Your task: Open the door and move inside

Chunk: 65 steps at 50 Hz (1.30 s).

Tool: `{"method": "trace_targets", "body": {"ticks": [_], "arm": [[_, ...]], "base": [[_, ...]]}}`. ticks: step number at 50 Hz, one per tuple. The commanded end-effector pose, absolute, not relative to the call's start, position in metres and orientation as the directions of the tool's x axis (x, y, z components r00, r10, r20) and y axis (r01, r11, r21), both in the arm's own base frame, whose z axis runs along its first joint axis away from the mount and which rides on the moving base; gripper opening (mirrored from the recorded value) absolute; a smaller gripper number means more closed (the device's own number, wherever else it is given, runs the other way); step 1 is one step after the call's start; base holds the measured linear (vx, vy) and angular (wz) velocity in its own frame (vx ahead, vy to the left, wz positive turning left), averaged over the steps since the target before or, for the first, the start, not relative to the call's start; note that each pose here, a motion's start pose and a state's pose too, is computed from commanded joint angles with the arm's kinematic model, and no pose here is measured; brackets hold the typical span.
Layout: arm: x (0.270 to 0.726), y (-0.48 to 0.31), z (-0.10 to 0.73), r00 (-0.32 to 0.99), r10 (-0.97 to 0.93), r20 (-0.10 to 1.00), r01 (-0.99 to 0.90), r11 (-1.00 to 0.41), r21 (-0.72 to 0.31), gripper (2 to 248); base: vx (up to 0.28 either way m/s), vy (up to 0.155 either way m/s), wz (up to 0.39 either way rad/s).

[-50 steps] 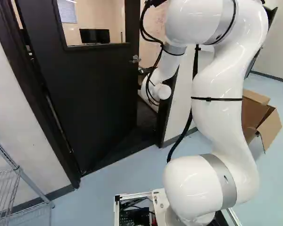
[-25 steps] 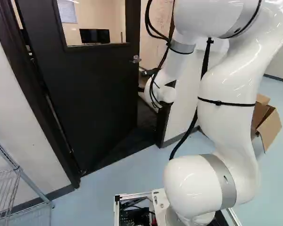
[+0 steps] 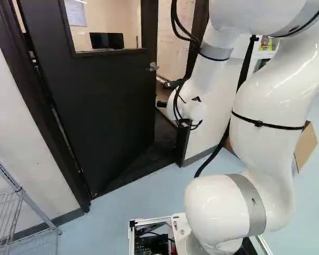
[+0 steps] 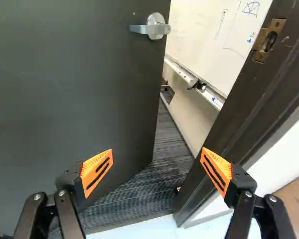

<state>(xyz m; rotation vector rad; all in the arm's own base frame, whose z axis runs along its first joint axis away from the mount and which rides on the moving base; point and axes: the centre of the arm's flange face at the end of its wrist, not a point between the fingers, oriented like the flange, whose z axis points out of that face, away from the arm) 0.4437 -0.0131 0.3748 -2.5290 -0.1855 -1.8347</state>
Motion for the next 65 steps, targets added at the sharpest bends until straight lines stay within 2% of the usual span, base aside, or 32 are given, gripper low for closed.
{"method": "trace_targets", "body": {"ticks": [34,65], "arm": [[0.374,-0.020,0.376,0.322,0.013,0.947,-0.014,-1.000,0.018,247],[0.318,-0.021,0.374,0.318,-0.005,0.948,-0.045,-0.999,0.009,247]], "base": [[0.000,0.000,0.000],[0.000,0.000,0.000]]}}
